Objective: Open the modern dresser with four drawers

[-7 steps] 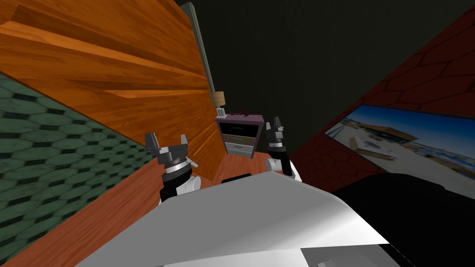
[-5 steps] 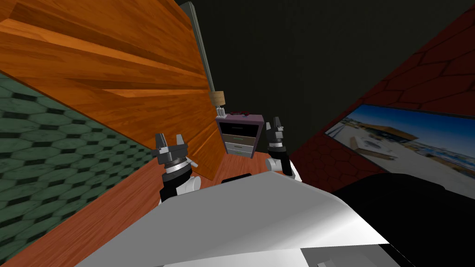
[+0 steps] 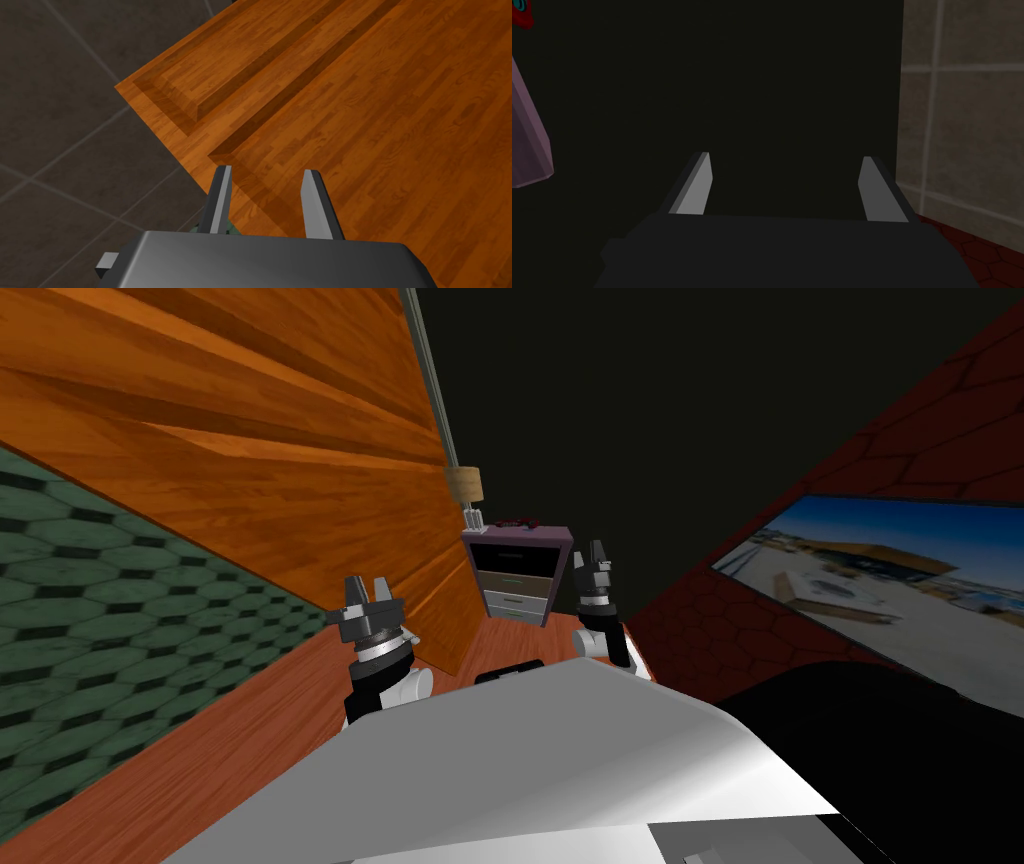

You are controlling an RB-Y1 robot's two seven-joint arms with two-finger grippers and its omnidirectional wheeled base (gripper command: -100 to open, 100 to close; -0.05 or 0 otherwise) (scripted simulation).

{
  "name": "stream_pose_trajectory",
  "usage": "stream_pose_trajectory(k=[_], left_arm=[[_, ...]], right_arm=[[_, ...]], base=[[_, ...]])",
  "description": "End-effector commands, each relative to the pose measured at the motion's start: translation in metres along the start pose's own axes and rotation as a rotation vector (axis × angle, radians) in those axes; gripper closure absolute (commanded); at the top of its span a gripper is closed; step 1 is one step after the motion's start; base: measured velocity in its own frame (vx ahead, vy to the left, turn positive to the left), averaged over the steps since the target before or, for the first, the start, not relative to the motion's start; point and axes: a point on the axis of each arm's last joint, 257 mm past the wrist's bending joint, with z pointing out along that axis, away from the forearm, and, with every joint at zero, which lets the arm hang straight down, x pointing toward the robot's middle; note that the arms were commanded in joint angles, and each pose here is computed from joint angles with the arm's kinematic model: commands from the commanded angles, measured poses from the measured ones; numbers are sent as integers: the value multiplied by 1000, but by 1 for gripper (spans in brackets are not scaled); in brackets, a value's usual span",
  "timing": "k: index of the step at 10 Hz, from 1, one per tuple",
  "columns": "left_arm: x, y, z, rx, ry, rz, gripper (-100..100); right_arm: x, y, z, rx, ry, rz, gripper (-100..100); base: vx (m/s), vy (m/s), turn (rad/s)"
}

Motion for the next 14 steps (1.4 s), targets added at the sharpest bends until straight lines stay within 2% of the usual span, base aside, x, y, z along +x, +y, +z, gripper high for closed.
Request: stream_pose_trajectory(k=[1, 2, 3, 7, 11, 12, 14], left_arm=[[0, 0, 0, 0, 0, 0, 0], [0, 0, 0, 0, 0, 0, 0], [0, 0, 0, 0, 0, 0, 0], [0, 0, 0, -1, 0, 0, 0], [0, 0, 0, -1, 0, 0, 0], [0, 0, 0, -1, 0, 0, 0], [0, 0, 0, -1, 0, 0, 0]], right_arm=[[0, 0, 0, 0, 0, 0, 0], [0, 0, 0, 0, 0, 0, 0], [4, 2, 1, -7, 24, 42, -100], [8, 7, 1, -26, 41, 207, -100], [10, 15, 2, -53, 27, 456, -100], [8, 15, 2, -53, 22, 466, -100], [8, 18, 1, -68, 9, 608, -100]], base=[[0, 0, 0], [0, 0, 0], [22, 13, 30], [55, 18, 34], [80, 23, 49], [55, 22, 14], [61, 16, 45]])
